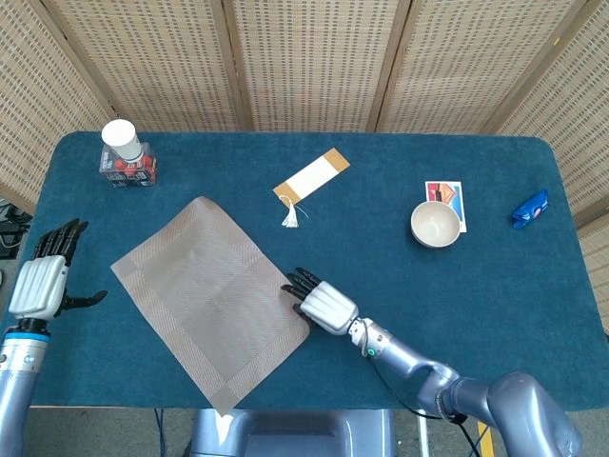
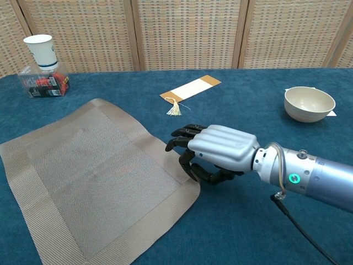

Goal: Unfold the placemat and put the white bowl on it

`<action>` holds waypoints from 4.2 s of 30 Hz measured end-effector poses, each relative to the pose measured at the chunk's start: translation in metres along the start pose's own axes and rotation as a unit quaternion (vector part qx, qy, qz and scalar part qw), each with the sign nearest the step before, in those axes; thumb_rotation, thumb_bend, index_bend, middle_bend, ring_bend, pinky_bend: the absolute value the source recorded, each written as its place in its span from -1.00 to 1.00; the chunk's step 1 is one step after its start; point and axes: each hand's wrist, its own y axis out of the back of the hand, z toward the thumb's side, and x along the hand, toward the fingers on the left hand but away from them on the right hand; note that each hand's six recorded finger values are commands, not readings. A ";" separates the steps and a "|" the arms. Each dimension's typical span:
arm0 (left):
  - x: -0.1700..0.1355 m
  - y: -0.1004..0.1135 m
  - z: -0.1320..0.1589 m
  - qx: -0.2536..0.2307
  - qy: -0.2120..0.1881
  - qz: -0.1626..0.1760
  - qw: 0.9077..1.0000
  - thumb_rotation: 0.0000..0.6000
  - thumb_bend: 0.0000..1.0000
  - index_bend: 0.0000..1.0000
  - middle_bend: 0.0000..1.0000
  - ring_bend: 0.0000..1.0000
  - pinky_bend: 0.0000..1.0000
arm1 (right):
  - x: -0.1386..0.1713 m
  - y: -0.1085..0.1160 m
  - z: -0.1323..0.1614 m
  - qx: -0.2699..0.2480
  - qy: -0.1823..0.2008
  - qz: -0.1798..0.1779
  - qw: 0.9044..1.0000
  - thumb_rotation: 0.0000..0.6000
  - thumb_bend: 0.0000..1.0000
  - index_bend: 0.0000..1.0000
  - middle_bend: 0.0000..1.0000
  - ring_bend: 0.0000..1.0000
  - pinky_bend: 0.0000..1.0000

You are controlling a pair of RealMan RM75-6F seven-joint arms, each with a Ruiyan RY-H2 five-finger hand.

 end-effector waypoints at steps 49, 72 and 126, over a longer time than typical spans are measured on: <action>0.007 -0.009 -0.001 0.005 0.003 -0.016 1.000 1.00 -1.00 -1.00 -1.00 -1.00 -1.00 | 0.007 0.079 -0.130 0.490 -0.019 0.006 0.872 1.00 -1.00 -1.00 -1.00 -1.00 -1.00; -0.024 -0.091 0.028 0.073 -0.141 -0.141 0.977 1.00 -1.00 -1.00 -1.00 -1.00 -1.00 | 0.220 0.115 -0.134 0.190 -0.263 -0.127 0.937 1.00 -1.00 -0.90 -1.00 -1.00 -1.00; -0.029 -0.186 0.080 0.073 -0.220 -0.161 0.959 1.00 -0.58 -0.39 -1.00 -1.00 -1.00 | 0.323 0.112 -0.102 0.039 -0.362 -0.205 0.909 1.00 -1.00 -0.87 -1.00 -1.00 -1.00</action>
